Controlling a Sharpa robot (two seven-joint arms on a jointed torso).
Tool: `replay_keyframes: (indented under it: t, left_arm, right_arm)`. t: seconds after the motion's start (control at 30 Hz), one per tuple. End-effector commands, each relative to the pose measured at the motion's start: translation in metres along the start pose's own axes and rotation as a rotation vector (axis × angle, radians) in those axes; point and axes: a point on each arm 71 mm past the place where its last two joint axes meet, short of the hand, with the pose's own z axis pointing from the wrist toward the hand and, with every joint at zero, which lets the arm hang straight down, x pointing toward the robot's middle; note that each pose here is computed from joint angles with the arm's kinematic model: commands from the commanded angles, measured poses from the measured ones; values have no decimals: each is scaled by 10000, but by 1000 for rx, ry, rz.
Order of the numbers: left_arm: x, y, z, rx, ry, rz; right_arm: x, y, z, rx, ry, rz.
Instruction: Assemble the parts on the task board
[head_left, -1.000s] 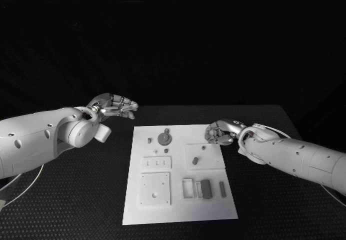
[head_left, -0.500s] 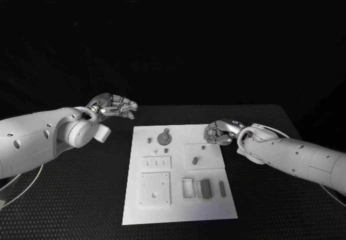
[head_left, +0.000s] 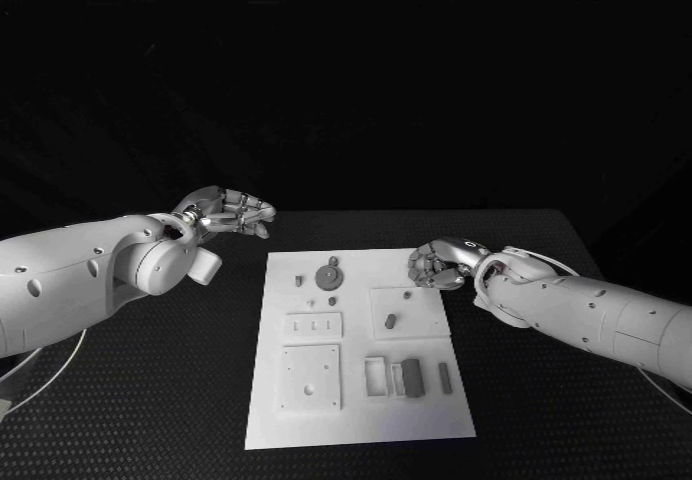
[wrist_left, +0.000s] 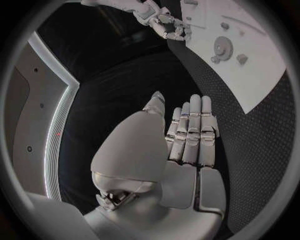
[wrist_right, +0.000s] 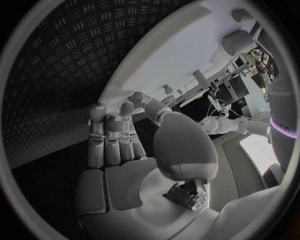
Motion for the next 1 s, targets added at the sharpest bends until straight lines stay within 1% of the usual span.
replay_keyframes:
  t: [0.03,0.23,0.57,1.0]
  left_arm:
    - [17,-13,4,8,12,1]
    - [14,-12,2,8,12,1]
    - [19,-14,5,9,14,0]
    - [29,-17,9,9,18,0]
  right_arm:
    - [11,-9,-4,-7,12,0]
    - [-16,-58,-8,5,-12,-15]
    - [1,3,21,-10,-9,-10]
    - [9,48,69,-13,-19,-15]
